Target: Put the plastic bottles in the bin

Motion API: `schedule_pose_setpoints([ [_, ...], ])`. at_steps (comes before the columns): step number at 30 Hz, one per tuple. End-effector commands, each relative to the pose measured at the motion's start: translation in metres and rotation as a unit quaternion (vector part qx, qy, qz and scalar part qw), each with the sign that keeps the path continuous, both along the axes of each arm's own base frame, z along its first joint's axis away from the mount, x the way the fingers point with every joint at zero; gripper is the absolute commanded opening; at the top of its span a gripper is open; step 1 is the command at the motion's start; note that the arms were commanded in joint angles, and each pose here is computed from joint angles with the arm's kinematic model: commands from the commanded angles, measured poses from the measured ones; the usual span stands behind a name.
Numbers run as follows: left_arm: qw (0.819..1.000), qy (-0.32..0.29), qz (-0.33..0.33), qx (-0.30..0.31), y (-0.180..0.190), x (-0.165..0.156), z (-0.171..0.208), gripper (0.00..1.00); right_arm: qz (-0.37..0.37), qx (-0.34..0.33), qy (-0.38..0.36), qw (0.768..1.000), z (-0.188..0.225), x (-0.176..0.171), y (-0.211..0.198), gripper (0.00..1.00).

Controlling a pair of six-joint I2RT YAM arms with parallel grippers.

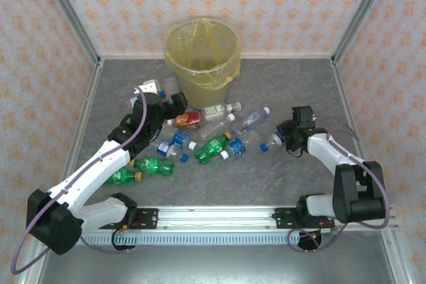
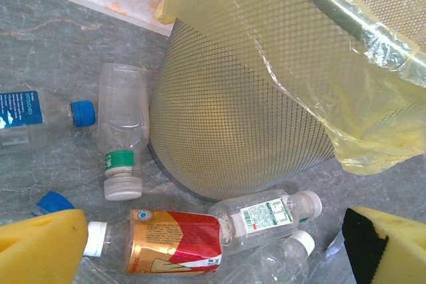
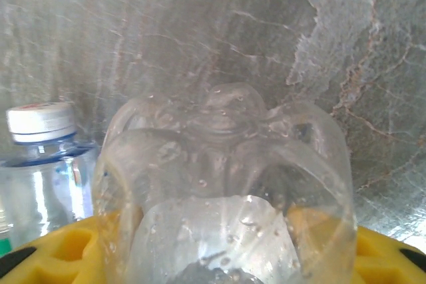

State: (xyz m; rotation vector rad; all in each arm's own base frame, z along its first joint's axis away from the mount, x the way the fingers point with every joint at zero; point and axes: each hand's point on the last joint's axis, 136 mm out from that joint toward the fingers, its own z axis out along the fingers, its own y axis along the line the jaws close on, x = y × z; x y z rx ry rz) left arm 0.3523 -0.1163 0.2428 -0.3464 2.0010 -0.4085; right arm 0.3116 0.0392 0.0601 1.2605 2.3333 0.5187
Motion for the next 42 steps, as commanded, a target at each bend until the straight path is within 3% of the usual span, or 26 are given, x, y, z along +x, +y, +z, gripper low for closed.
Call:
schedule_pose_setpoints([
  [1, 1.0, -0.002, -0.005, 0.008, -0.004, 0.002, 0.007, 0.99, 0.0, -0.029, -0.032, 0.999, 0.028, 0.011, -0.008, 0.48],
  [12, 1.0, -0.015, 0.02, 0.011, 0.009, -0.005, 0.018, 0.99, 0.019, -0.042, -0.193, 0.98, 0.155, 0.061, -0.004, 0.46],
  [19, 0.997, -0.034, 0.062, 0.014, 0.029, -0.014, 0.028, 0.99, 0.054, -0.041, -0.331, 0.941, 0.274, 0.098, 0.025, 0.46],
  [25, 0.996, -0.046, 0.076, 0.014, 0.038, -0.022, 0.036, 0.99, 0.104, -0.037, -0.403, 0.909, 0.347, 0.132, 0.07, 0.46],
  [33, 0.995, -0.046, 0.083, 0.009, 0.045, -0.034, 0.039, 0.99, 0.188, -0.047, -0.427, 0.883, 0.377, 0.17, 0.16, 0.46],
  [42, 0.994, -0.041, 0.1, 0.015, 0.06, -0.052, 0.037, 0.99, 0.257, -0.073, -0.401, 0.876, 0.354, 0.199, 0.236, 0.47],
])
